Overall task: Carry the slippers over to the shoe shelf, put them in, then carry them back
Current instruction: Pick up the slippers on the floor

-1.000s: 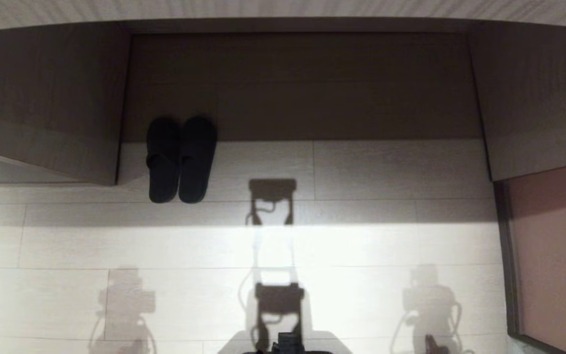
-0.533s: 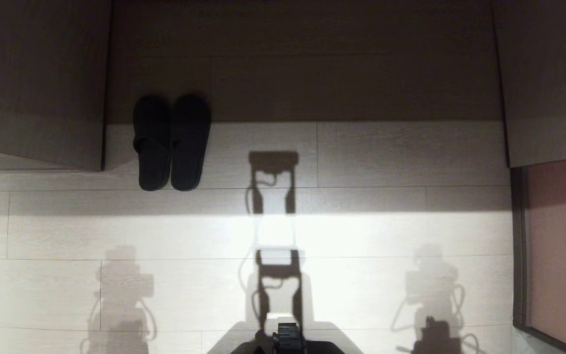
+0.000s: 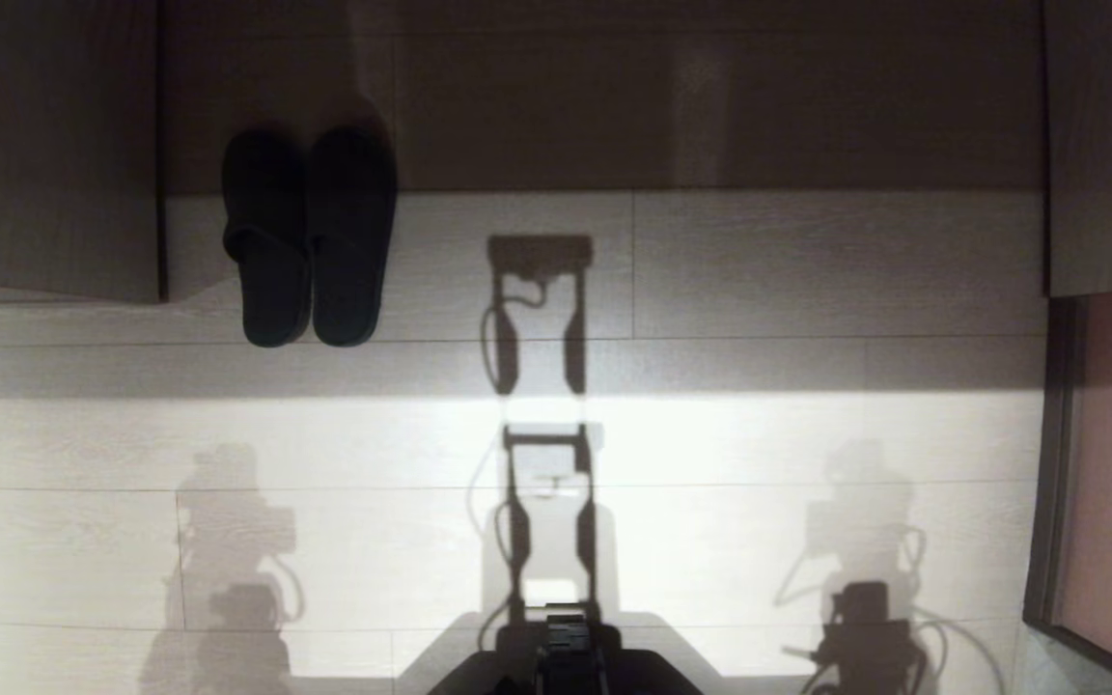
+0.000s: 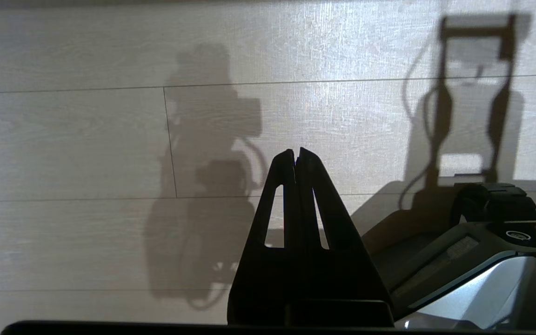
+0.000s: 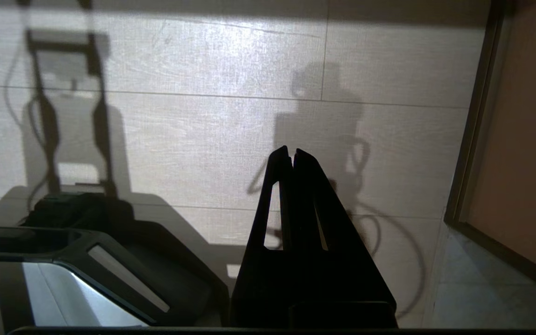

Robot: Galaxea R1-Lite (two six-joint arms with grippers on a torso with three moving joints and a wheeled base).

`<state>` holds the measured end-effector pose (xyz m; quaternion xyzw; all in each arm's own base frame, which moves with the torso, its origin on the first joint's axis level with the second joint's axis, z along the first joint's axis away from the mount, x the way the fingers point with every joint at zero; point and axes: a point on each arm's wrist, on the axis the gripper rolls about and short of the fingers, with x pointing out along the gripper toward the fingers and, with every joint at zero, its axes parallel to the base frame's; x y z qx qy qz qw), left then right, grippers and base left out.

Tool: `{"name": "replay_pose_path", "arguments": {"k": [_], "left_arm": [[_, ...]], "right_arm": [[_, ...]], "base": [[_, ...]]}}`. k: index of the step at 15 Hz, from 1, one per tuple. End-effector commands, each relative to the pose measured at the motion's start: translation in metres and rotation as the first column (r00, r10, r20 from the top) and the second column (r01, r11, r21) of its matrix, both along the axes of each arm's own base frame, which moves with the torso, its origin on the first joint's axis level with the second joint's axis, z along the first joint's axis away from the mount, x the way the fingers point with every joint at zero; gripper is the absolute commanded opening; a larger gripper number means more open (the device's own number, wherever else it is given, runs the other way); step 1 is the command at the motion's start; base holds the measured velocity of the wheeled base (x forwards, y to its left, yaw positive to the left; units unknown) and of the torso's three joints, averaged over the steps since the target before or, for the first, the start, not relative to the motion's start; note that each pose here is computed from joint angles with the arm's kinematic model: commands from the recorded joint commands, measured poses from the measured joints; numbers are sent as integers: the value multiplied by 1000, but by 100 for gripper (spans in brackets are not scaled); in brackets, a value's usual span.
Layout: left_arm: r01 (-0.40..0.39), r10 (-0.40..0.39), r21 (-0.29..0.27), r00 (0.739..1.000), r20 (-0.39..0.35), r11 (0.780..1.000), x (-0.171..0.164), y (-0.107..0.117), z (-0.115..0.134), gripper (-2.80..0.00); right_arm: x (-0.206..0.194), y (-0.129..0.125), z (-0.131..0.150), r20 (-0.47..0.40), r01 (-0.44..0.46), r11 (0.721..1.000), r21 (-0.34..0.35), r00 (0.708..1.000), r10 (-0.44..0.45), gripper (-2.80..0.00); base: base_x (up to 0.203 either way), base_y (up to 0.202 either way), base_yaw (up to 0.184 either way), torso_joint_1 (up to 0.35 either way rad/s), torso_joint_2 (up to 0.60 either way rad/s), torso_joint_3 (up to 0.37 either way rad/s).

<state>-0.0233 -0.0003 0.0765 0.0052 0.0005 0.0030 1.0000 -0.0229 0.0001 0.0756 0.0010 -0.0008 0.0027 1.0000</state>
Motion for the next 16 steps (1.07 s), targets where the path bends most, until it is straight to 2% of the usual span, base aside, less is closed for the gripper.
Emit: {"name": "replay_pose_path", "arguments": {"k": [1, 11, 16], "left_arm": [[0, 0, 0, 1000, -1, 1000, 0, 0, 0, -280], [0, 0, 0, 1000, -1, 1000, 0, 0, 0, -280], [0, 0, 0, 1000, -1, 1000, 0, 0, 0, -280]], "right_arm": [[0, 0, 0, 0, 1, 1000, -1, 1000, -1, -280], [0, 0, 0, 0, 1, 1000, -1, 1000, -1, -280], [0, 0, 0, 0, -1, 1000, -1, 1000, 1, -280]], "base": [[0, 0, 0, -3, 2, -196], [0, 0, 0, 2, 2, -195], [0, 0, 0, 2, 2, -34]]}}
